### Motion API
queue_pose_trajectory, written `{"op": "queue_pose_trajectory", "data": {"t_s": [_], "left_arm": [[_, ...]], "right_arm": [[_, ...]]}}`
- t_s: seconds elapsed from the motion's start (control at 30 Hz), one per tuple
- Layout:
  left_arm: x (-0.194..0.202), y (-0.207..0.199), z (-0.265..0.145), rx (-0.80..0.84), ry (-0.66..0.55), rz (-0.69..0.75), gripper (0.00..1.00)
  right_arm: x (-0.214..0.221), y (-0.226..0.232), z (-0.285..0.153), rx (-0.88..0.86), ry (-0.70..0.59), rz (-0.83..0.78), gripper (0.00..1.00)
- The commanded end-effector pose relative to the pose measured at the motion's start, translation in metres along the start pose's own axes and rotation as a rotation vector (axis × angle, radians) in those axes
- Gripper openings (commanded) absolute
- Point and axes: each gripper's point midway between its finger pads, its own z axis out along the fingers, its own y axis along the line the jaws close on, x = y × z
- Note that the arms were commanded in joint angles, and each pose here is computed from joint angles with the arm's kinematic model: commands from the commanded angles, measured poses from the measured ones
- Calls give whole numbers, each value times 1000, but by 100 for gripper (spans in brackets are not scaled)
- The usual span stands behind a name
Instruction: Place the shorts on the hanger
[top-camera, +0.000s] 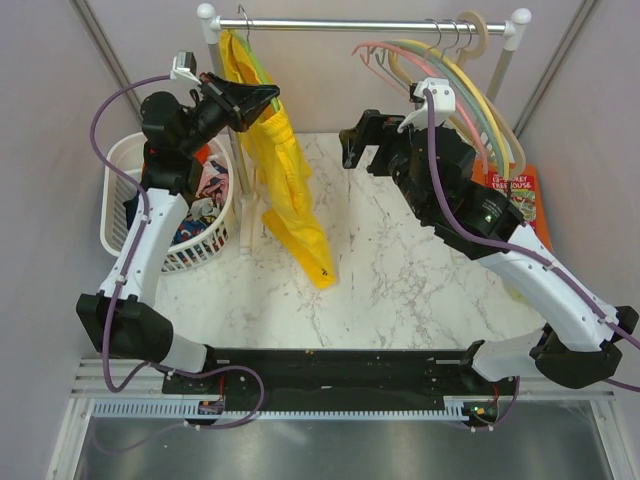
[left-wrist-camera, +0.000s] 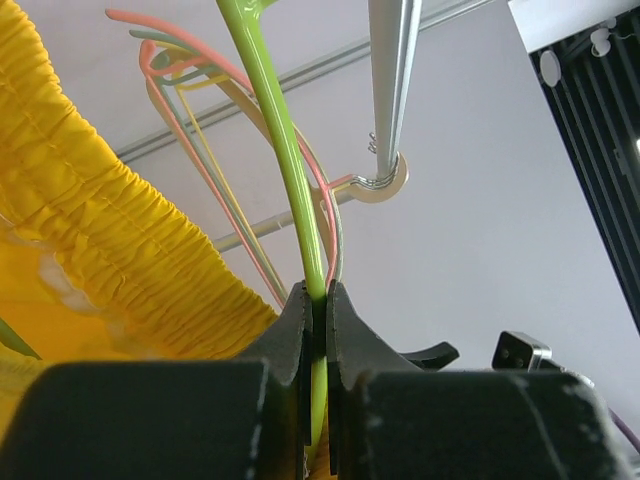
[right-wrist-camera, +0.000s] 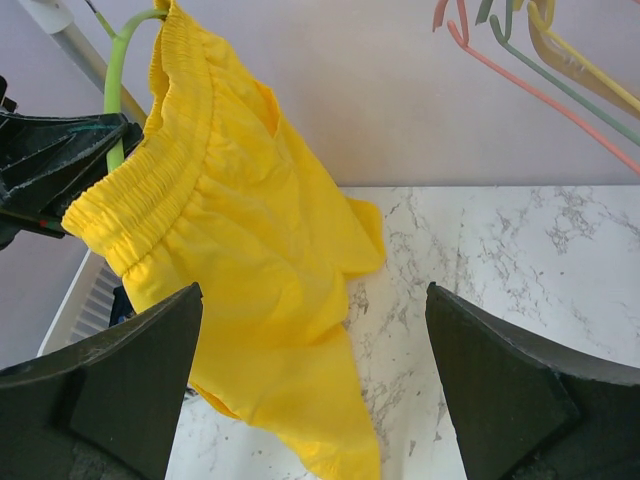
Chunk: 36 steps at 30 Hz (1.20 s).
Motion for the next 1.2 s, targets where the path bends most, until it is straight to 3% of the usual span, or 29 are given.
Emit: {"op": "queue_pose_trajectory", "data": {"t_s": [0.0,0.2,0.4,0.63,0.67,0.7,0.97,1.03,1.1,1.17], "left_arm": [[-24,-58,-8,159,-74,80,2],[-44,-45,-16,138,-101,78,2],[-40,-25,-25,100,-96,82,4],[-39,-15,-47,73,-122,150,55],[-35,-9,-49,62,-117,148,66],[-42,-6,-57,49,-138,162,70],[-42,-20,-109,47,-234,295,85],[-40,-16,-119,-1,-238,406,85],[-23,-25,-133,-51,-189,620,85],[-11,-25,-144,-73,-178,713,85]], "right_arm": [[-11,0,-2,-5,-37,4,98],[-11,-1,-5,-8,-39,-2,98],[-8,-2,-6,-15,-33,-7,98],[1,-11,-10,-10,-22,-66,98],[3,-13,-11,-9,-19,-74,98],[4,-15,-13,-8,-24,-82,98],[18,-33,-25,-12,-13,-186,98],[25,-35,-30,-28,-3,-207,98],[31,-40,-34,-32,7,-217,98],[39,-41,-37,-55,27,-240,98]]}}
